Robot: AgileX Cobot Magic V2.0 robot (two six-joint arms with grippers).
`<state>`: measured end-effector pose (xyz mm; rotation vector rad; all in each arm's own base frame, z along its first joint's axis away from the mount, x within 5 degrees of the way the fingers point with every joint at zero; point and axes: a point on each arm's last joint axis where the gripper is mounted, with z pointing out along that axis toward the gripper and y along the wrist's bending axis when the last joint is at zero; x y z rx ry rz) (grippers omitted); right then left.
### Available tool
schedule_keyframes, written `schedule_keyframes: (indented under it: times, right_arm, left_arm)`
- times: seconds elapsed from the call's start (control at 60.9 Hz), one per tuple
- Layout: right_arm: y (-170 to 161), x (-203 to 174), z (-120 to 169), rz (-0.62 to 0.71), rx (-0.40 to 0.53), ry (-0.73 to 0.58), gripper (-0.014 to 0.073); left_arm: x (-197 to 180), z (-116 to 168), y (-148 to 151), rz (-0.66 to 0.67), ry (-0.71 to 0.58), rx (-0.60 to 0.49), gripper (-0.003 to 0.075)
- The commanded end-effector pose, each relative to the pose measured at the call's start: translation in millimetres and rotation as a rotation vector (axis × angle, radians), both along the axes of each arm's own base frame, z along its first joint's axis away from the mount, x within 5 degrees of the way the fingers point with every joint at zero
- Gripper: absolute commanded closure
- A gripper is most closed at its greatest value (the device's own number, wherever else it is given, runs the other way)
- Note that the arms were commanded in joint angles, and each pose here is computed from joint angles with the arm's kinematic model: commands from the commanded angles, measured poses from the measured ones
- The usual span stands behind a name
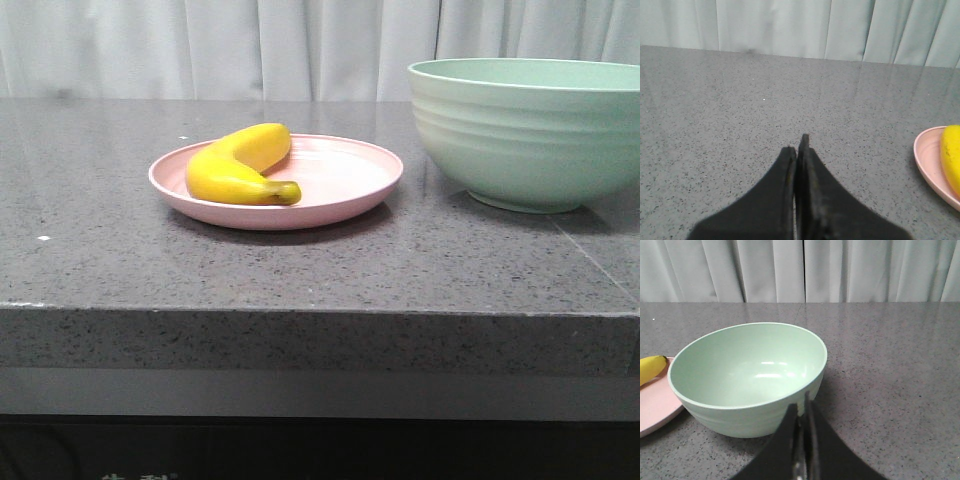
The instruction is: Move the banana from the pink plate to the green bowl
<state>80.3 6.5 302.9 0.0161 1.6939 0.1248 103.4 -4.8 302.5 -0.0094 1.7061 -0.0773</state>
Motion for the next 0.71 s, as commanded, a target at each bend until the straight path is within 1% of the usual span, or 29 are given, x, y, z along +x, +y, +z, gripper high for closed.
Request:
schedule_keyframes:
  times: [0.0,0.016,0.033,0.049,0.066,0.131,0.148,0.164,0.197,0.246,0.279,0.312,0.361,0.427,0.509,0.608,0.69]
  right_arm:
    - [-1.1,2.6,16.9,-0.012,-0.01,-0.078,0.0624]
    - [-1.2,2.6,16.9,-0.012,-0.013,-0.078,0.0601]
    - [-1.3,2.7,16.9,-0.013,-0.018,-0.078,0.0571]
    - [-1.4,2.7,16.8,-0.014,-0.021,-0.079,0.0544]
    - [-1.4,2.7,16.8,-0.014,-0.025,-0.079,0.0514]
    - [-1.9,2.7,16.8,-0.017,-0.047,-0.079,0.0314]
    - [-2.0,2.7,16.9,-0.018,-0.051,-0.081,0.0248]
    - [-2.0,2.7,16.9,-0.018,-0.052,-0.081,0.0206]
    - [-2.0,2.7,16.9,-0.018,-0.052,-0.081,0.008]
    - [-2.0,2.7,16.9,-0.018,-0.052,-0.081,-0.0008]
    - [-2.0,2.8,16.8,-0.019,-0.052,-0.083,-0.0049]
    - [-2.1,2.9,16.6,-0.019,-0.052,-0.084,-0.007]
    - [-2.1,2.9,16.7,-0.019,-0.051,-0.085,-0.0063]
    - [-2.1,2.9,16.8,-0.019,-0.051,-0.086,-0.0058]
    - [-2.1,2.9,16.9,-0.019,-0.05,-0.088,-0.0058]
    - [-2.3,2.9,18.3,-0.022,-0.049,-0.102,-0.0058]
    - [-2.3,2.9,19.0,-0.023,-0.049,-0.11,-0.0058]
  left_arm:
    - [2.5,21.5,-0.3,-0.002,-0.131,-0.013,0.0603]
    - [2.5,21.7,-0.3,-0.002,-0.133,-0.013,0.0541]
    - [2.5,21.7,-0.3,-0.002,-0.133,-0.013,0.0505]
    - [2.5,21.7,-0.3,-0.002,-0.133,-0.013,0.0447]
    - [2.5,21.7,-0.3,-0.002,-0.133,-0.013,0.0405]
    - [2.5,22.0,-0.3,-0.002,-0.136,-0.013,0.0213]
    - [2.5,22.0,-0.3,-0.002,-0.136,-0.013,0.0185]
    - [2.5,22.0,-0.3,-0.002,-0.136,-0.013,0.0149]
    - [2.5,21.8,-0.3,-0.002,-0.135,-0.013,0.0102]
    - [2.5,21.9,-0.3,-0.002,-0.135,-0.013,0.0087]
    - [2.5,21.9,-0.4,-0.002,-0.135,-0.021,0.0091]
    - [2.5,21.6,-0.4,-0.002,-0.131,-0.034,0.0092]
    - [3.0,21.8,-0.6,-0.002,-0.108,-0.038,0.0092]
    - [6.6,24.5,-1.5,-0.006,-0.022,-0.055,0.0092]
    - [17.2,33.2,-5.5,-0.034,0.108,-0.04,0.0092]
    - [38.6,46.7,-17.8,-0.107,0.274,-0.028,0.0092]
    - [61.5,57.8,-37.4,-0.201,0.39,0.001,0.0092]
